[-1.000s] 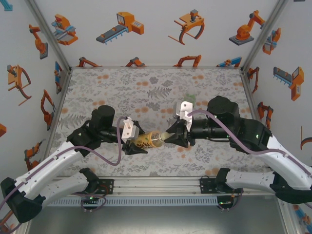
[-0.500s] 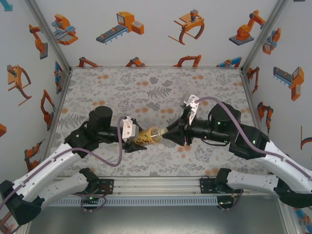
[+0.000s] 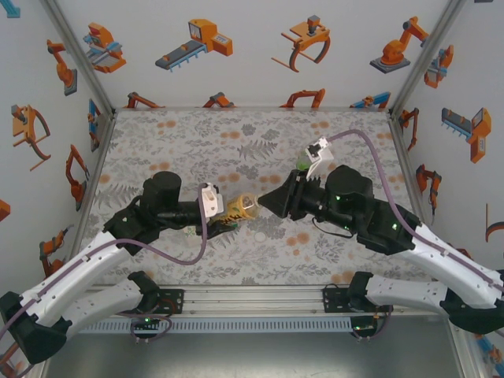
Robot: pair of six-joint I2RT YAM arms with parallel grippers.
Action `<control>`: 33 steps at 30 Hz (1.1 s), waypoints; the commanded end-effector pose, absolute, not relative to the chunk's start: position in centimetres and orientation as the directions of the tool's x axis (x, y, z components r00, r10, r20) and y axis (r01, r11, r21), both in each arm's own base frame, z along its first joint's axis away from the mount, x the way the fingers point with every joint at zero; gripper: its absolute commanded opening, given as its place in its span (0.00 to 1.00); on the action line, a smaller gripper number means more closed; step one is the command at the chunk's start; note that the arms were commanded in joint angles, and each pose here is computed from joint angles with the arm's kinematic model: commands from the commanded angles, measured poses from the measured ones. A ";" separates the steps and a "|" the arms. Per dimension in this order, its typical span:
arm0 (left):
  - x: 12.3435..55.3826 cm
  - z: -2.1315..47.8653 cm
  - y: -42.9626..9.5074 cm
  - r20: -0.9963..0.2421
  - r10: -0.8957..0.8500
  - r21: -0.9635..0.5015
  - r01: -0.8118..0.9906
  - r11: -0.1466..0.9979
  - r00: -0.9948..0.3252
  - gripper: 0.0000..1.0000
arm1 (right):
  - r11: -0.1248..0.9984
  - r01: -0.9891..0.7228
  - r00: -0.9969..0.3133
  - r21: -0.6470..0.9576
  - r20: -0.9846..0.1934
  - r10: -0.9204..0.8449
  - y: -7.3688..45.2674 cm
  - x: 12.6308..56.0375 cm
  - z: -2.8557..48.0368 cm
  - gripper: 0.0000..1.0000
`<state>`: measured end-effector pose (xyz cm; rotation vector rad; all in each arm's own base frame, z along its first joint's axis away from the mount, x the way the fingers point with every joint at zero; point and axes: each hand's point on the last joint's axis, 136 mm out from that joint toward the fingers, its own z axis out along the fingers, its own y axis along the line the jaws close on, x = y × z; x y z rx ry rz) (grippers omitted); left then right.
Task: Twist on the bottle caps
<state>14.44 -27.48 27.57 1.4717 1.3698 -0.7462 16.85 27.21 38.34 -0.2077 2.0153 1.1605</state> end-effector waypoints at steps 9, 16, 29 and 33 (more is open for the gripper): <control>14.5 28.3 -27.9 -0.902 0.367 0.274 0.958 0.087 0.225 0.00 | 0.571 -0.385 -0.753 0.725 -0.605 0.260 28.5 17.2 37.0 0.06; 13.1 29.0 -27.8 -0.912 0.325 0.276 0.961 0.030 0.252 0.00 | 0.567 -0.498 -0.677 0.657 -0.703 0.220 27.2 16.6 39.7 0.54; 8.9 29.9 -28.2 -0.943 0.284 0.117 0.973 -0.200 0.171 0.00 | 0.427 -0.874 -0.271 0.232 -0.962 -0.031 25.5 12.3 44.8 0.61; 7.4 29.7 -28.1 -0.940 0.323 0.005 0.955 -0.297 0.106 0.00 | 0.225 -0.974 -0.025 -0.008 -0.990 -0.141 25.3 8.5 45.0 0.58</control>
